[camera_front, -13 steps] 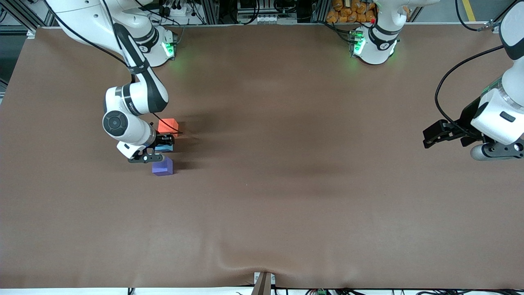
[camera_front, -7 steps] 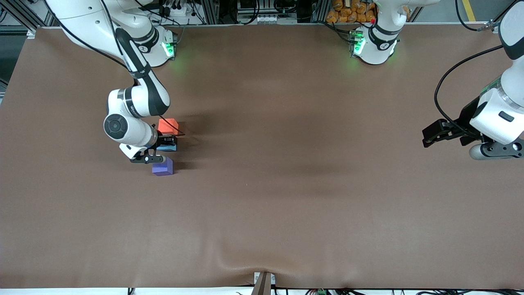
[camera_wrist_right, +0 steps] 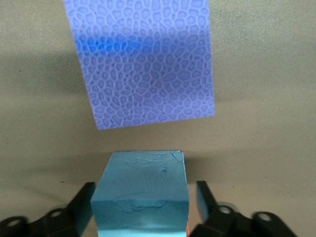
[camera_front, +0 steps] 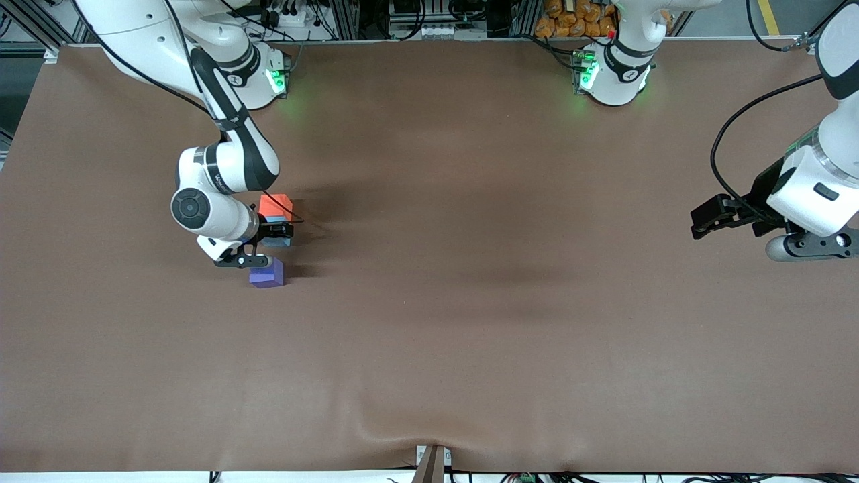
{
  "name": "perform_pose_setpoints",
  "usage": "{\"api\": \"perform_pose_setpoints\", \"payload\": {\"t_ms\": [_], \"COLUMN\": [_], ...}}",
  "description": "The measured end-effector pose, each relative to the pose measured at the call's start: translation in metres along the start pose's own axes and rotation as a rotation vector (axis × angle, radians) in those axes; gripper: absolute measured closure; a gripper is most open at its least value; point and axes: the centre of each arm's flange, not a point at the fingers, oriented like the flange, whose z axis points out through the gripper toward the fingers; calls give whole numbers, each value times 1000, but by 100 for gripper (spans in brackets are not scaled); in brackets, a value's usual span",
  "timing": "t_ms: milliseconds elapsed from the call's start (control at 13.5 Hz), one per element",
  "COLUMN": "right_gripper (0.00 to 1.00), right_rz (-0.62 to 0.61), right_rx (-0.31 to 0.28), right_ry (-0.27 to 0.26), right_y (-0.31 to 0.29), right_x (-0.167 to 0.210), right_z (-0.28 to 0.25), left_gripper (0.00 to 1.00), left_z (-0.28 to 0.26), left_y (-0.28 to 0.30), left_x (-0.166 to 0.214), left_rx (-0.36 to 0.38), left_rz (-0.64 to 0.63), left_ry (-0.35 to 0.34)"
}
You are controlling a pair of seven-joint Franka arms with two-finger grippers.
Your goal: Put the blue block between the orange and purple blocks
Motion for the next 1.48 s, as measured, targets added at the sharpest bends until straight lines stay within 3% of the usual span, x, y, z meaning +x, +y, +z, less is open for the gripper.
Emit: {"api": "perform_pose_setpoints", "payload": {"t_ms": [74, 223, 445, 668, 891, 1114, 1485], "right_gripper": [0, 0, 0, 0, 0, 0, 0], "right_rz": [0, -4, 3, 36, -3, -12, -9], "right_rx": [2, 9, 29, 53, 69, 66, 34], "right_ry": [6, 12, -2, 23, 79, 136, 162], "right_y": [-1, -4, -1, 46, 117, 165, 164], "right_x": [1, 5, 17, 23, 16, -14, -89], "right_z": [-3, -24, -107, -207, -270, -329, -450], "left_gripper": [0, 0, 0, 0, 0, 0, 0], "left_z": [0, 0, 0, 0, 0, -1, -3], "left_y": [0, 0, 0, 0, 0, -1, -6], "left_x": [0, 0, 0, 0, 0, 0, 0], "left_rx": [0, 0, 0, 0, 0, 0, 1], "left_rz": [0, 0, 0, 0, -1, -3, -12], "left_ry": [0, 0, 0, 0, 1, 3, 5]}}
